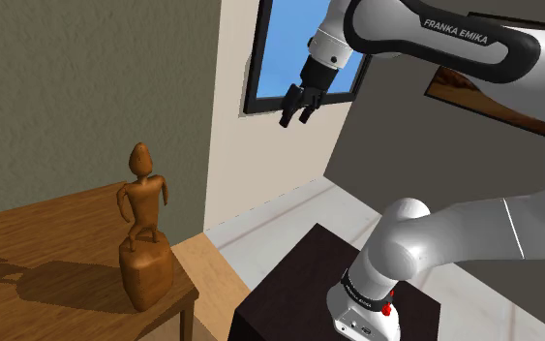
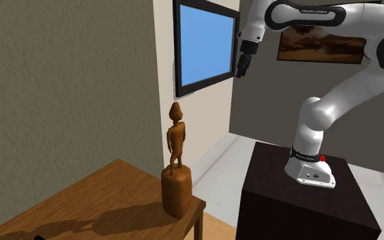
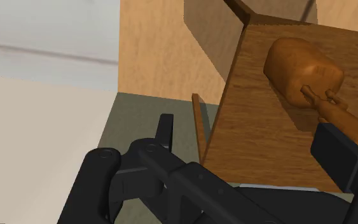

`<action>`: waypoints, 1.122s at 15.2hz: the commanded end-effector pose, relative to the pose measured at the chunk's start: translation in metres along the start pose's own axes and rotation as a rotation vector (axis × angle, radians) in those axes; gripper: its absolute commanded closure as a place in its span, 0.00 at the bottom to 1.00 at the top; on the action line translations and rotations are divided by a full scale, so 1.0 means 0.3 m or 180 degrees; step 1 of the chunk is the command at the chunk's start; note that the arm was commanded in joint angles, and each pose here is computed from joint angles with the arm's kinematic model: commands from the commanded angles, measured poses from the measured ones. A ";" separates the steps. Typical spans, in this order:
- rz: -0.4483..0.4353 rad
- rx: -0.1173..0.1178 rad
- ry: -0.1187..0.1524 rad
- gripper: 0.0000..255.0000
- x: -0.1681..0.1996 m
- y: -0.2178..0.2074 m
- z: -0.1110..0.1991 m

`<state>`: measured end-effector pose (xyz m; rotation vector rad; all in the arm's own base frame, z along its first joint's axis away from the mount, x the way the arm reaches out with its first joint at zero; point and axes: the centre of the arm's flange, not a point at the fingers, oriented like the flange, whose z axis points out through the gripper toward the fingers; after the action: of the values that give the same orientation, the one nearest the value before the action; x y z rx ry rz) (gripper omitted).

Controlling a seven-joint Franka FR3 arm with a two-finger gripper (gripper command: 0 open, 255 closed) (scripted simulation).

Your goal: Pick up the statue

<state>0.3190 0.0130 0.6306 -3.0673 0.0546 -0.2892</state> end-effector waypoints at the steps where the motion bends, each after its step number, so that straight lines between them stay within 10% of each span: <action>1: 0.0000 0.0000 0.0000 0.00 0.000 0.000 0.000; 17: -0.2018 -0.0023 -0.0546 0.00 0.552 -0.435 0.314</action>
<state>0.4943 0.1303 0.5821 -3.0220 -0.8643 -0.0628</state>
